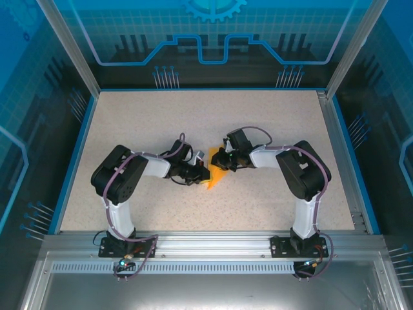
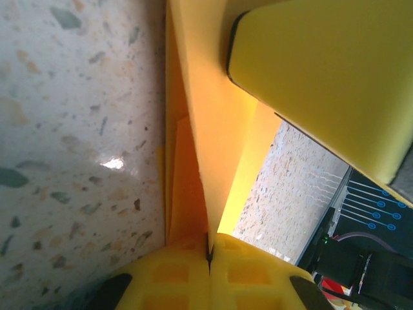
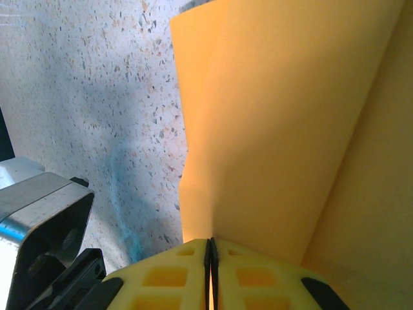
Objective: Fold a paper plane with a square sheet of paper (pick it up from the middle)
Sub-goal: Fourth fold the wing at the center of the table.
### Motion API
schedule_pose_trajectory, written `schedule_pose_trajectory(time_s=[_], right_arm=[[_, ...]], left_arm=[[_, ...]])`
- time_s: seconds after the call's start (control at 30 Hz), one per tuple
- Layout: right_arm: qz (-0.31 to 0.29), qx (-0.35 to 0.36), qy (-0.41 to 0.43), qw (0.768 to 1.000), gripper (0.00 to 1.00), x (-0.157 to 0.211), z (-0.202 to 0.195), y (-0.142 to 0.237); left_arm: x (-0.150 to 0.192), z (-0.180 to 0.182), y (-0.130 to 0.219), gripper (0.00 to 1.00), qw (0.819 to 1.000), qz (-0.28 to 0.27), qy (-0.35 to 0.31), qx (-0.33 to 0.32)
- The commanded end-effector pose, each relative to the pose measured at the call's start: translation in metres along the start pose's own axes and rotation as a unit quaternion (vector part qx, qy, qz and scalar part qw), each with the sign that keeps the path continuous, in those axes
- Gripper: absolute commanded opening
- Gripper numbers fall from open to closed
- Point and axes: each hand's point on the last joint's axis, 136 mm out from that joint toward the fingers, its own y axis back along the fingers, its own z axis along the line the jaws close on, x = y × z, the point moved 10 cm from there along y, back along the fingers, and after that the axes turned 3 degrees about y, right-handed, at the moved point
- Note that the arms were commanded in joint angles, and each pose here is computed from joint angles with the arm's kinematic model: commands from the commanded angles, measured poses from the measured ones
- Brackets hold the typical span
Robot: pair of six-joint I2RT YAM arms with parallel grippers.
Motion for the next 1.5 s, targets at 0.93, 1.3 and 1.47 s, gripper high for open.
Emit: schedule_pose_trajectory(time_s=[0.93, 1.3, 1.47], right_arm=[[-0.005, 0.019, 0.010, 1.000, 0.14, -0.004, 0.003, 0.000], [-0.001, 0.061, -0.007, 0.998, 0.12, 0.001, -0.013, -0.005], [0.000, 0.069, -0.010, 0.998, 0.12, 0.003, -0.018, -0.006]], left_arm=[[0.003, 0.026, -0.010, 0.00, 0.997, 0.045, 0.044, -0.034], [0.004, 0.029, -0.011, 0.00, 0.997, 0.050, 0.048, -0.039], [0.004, 0.028, -0.010, 0.00, 0.997, 0.050, 0.046, -0.038]])
